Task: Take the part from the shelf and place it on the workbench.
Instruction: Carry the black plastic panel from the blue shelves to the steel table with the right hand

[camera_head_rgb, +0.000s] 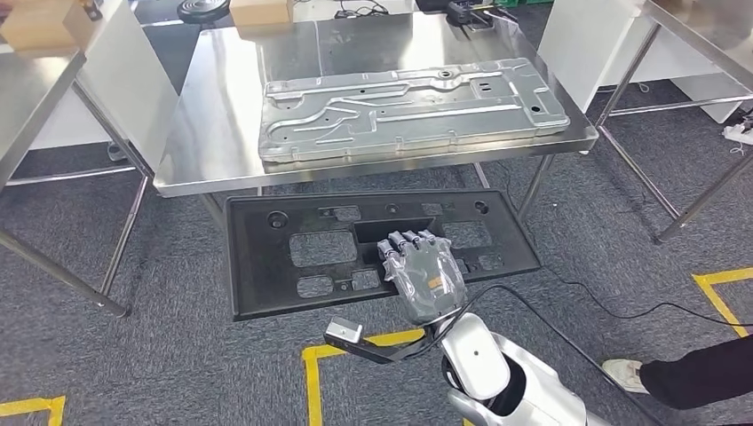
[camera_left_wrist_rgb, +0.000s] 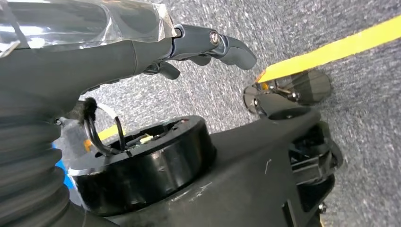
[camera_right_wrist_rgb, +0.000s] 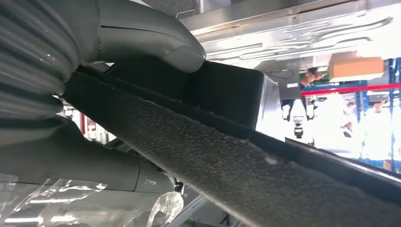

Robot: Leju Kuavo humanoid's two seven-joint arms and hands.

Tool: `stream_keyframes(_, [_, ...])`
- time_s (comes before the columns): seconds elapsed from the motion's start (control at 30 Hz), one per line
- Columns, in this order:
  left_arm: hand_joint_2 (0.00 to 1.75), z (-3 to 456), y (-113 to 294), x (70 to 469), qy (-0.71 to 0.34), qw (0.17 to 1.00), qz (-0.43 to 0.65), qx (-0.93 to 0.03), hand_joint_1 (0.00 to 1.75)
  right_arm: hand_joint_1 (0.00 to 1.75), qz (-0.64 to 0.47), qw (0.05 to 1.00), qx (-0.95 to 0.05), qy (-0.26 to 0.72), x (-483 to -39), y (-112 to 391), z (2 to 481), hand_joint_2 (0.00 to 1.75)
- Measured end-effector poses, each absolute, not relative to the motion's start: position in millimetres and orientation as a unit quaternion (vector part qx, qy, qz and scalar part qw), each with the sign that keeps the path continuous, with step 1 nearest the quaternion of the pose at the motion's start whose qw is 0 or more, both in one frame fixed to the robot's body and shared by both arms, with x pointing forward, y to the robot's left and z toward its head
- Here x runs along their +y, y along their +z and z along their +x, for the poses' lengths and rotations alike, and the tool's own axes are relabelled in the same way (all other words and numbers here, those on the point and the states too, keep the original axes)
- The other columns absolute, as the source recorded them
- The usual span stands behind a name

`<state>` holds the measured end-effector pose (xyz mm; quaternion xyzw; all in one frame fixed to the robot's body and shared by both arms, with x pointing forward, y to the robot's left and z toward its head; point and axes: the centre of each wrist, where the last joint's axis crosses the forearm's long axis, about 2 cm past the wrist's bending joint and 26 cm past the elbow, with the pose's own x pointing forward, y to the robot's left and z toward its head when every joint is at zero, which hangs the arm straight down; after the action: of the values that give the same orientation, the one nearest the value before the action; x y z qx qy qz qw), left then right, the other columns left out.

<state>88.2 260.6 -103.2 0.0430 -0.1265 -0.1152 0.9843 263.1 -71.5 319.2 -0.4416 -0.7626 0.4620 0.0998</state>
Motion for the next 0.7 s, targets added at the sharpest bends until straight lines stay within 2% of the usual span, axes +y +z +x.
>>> stream_keyframes(0.7, [1.75,93.0,-101.9,255.6,-0.124,0.983,0.039,-0.131,0.00,1.75,-0.465,0.110,-0.748,0.462,-67.9,308.8,273.9,1.75])
